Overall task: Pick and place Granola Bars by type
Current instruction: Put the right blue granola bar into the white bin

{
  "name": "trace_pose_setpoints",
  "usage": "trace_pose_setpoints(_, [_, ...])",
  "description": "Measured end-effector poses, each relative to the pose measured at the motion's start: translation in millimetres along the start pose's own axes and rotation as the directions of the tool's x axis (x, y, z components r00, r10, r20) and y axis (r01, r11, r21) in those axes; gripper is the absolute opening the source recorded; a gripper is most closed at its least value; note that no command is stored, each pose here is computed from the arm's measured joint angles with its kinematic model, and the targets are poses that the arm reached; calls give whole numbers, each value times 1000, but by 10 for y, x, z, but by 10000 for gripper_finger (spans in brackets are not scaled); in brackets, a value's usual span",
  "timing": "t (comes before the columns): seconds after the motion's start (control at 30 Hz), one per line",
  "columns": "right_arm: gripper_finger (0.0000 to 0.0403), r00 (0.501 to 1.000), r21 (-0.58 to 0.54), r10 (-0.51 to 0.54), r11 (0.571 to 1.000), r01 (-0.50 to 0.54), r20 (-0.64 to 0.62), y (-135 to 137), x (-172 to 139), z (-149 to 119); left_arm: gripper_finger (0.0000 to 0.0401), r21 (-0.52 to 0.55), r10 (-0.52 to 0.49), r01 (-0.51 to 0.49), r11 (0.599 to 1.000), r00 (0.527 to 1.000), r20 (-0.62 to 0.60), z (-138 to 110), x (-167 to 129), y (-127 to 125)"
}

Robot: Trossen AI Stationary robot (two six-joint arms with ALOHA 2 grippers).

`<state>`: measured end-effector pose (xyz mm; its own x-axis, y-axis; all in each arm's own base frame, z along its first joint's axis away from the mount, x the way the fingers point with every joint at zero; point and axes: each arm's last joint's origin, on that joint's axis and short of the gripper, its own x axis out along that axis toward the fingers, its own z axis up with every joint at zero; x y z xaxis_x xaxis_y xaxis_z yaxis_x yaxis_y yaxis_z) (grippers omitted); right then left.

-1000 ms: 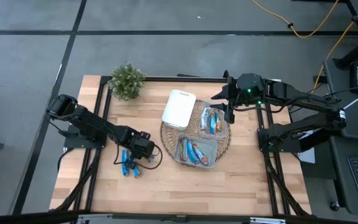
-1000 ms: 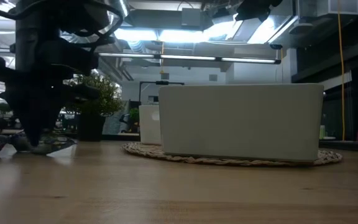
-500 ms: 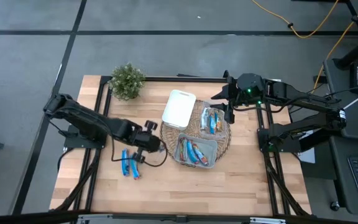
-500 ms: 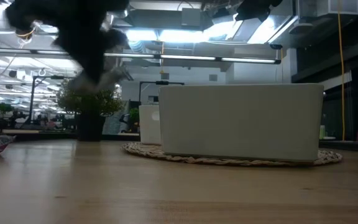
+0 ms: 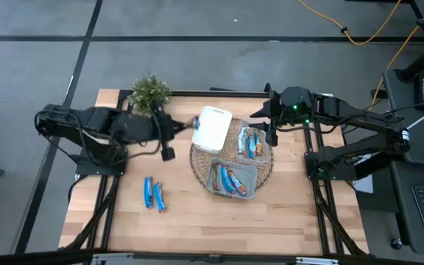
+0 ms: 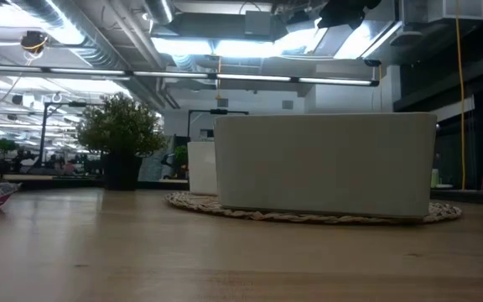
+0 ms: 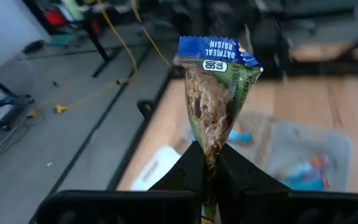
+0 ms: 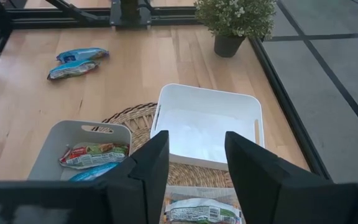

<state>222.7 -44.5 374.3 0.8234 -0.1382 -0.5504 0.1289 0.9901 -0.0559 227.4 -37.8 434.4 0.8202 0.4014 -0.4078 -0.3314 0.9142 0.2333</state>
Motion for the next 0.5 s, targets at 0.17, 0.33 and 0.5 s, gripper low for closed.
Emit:
trace_pose_setpoints(0.17, [160,1000,-5,0,1000,0,-1,0,0,-1,8,-46,70,-66,997,994,87,231,63,157])
trace_pose_setpoints(0.33, [160,1000,-26,1,1000,-2,-7,1,0,-7,9,33,109,-117,993,975,193,593,399,381])
trace_pose_setpoints(0.5, [160,999,-26,4,1000,-5,-36,3,-1,-34,9,33,33,-40,999,985,169,826,786,654])
